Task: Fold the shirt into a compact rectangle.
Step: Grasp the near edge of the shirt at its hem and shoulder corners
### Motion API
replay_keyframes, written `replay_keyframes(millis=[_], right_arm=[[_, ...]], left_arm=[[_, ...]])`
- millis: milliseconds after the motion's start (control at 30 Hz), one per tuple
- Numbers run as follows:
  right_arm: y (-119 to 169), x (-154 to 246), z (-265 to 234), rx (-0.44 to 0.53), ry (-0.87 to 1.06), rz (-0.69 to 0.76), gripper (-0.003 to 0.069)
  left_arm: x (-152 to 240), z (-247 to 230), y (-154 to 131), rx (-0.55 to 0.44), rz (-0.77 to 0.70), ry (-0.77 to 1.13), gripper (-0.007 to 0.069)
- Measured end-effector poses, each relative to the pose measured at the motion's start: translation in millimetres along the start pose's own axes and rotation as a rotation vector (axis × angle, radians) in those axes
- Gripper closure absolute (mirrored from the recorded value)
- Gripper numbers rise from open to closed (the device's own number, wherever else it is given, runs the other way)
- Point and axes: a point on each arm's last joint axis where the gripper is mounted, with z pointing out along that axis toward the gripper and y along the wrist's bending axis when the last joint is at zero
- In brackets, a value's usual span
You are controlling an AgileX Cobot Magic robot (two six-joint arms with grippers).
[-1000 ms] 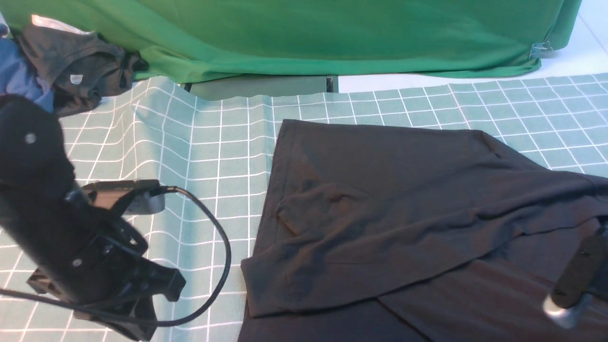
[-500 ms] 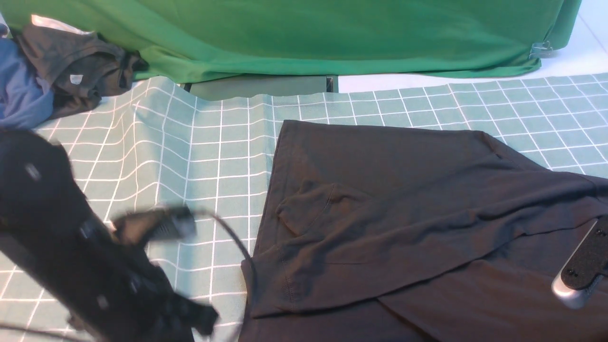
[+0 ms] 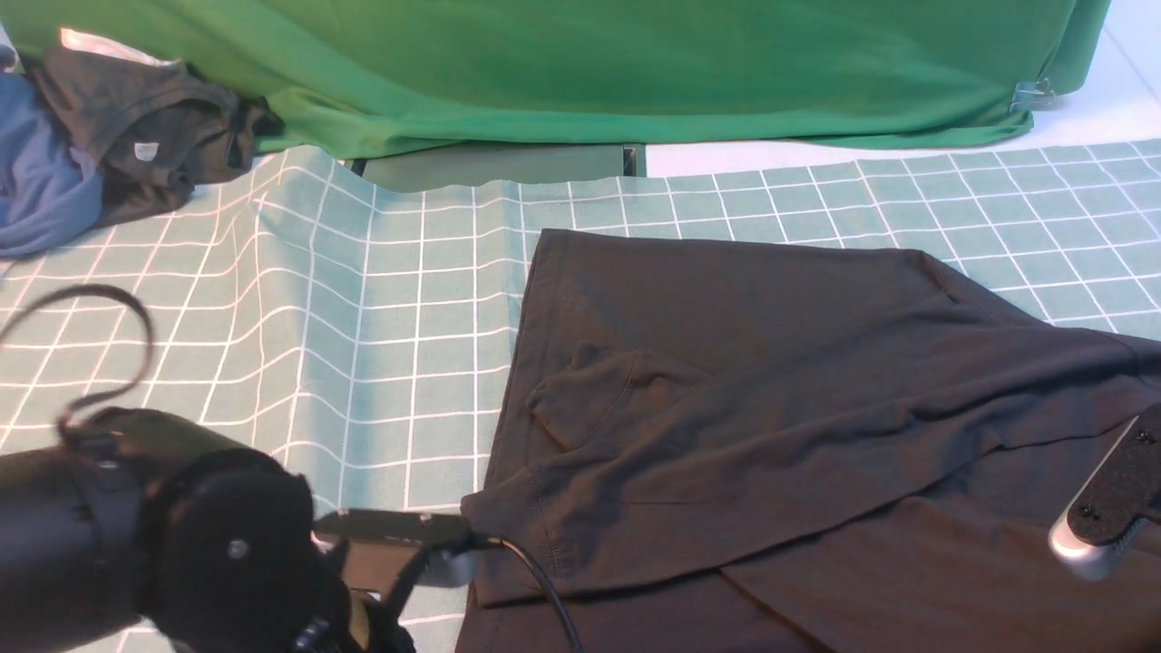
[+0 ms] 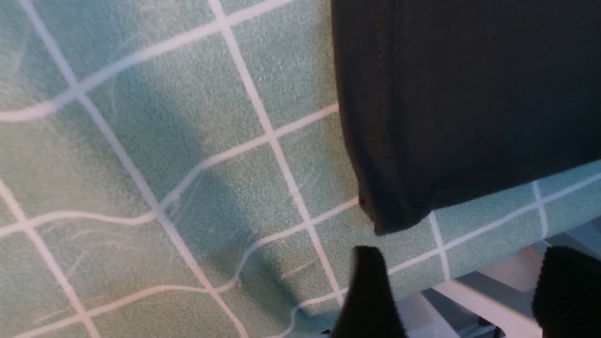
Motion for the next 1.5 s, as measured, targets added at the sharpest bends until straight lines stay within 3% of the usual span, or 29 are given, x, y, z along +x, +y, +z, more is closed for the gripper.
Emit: replay_keyframes(millis=[133,267,667,1000,1200,1500], right_arm=[[0.0,0.0,0.0,0.000,0.000,0.000,0.0615],[0.0,-0.4,0.0,0.000,-0.005,0.001,0.0615],[0.0,-0.5,0.0,0.000,-0.005,0.002,0.0615],[0.1,-0.8,0.0,-0.001,-0.008,0.005,0.0615],[0.2,-0.8,0.0,-0.002,-0.008,0.006,0.0615],[0.2,-0.6,-0.3,-0.004,-0.006,0.021,0.0615]], left_arm=[[-1.7,21.1,6.0,-0.037,-0.039,0.074,0.0129],[-7.6,34.7,5.4,-0.027,-0.087,0.096,0.0143],[-16.4,41.9,-0.3,0.018,-0.091,0.085,0.0356],[-30.6,31.7,-7.9,0.008,-0.032,0.037,0.0417],[-30.3,32.4,-7.5,0.004,-0.010,0.045,0.0594],[-24.6,0.0,-7.7,0.056,0.008,-0.038,0.0611]])
